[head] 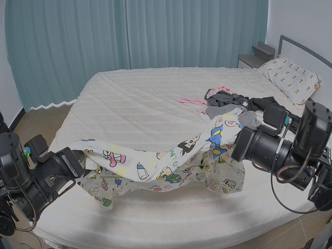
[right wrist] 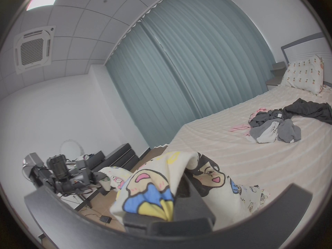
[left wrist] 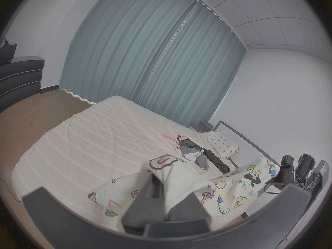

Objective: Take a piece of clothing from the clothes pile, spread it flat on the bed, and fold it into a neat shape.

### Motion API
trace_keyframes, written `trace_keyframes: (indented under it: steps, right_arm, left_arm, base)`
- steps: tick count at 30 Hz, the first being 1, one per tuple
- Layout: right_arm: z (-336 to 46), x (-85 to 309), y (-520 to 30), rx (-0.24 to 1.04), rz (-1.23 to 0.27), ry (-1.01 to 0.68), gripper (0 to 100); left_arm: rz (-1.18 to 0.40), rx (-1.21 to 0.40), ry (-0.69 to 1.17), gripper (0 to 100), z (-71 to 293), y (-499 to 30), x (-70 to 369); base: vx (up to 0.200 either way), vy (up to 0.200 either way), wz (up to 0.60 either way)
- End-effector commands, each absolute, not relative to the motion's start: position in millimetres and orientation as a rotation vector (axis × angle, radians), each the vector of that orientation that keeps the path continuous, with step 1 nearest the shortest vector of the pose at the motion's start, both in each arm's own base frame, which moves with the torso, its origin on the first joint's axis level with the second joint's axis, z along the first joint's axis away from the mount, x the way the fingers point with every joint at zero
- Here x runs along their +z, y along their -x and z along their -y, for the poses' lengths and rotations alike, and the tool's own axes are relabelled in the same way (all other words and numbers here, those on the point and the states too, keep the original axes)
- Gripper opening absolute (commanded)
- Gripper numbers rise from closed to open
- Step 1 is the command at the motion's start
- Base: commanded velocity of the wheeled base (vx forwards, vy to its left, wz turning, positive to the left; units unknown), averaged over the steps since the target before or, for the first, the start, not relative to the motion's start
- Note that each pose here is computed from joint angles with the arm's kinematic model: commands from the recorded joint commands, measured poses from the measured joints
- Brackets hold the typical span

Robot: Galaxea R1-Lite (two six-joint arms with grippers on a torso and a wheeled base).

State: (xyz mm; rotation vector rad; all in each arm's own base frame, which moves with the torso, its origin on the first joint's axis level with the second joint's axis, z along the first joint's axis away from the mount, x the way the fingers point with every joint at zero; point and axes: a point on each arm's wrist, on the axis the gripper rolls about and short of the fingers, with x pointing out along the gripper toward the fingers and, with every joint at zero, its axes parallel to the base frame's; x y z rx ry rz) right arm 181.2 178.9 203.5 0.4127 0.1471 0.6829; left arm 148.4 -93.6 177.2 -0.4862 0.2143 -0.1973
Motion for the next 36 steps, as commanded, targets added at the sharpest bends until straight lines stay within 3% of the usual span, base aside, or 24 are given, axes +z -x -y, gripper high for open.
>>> trace_keyframes:
  steps: [1,11,19,36]
  right_arm:
    - [-167,222,-156,0.75,-0.086,-0.444,0]
    - [-144,250,-121,0.826,-0.025,-0.473,0]
    - [-130,256,-109,0.854,-0.026,-0.474,0]
    - [-150,201,-174,0.7,-0.263,-0.373,0]
  left_arm:
    - [-0.159,-0.228,0.514,0,86,-134,187]
    - [-0.088,-0.254,0.501,0,69,-109,197]
    - [-0.078,-0.263,0.506,0,63,-100,200]
    - [-0.423,-0.224,0.393,0,85,-127,154]
  base:
    - [-0.2,0.0,0.0]
    - [-0.2,0.0,0.0]
    - [0.0,0.0,0.0]
    - [0.0,0.0,0.0]
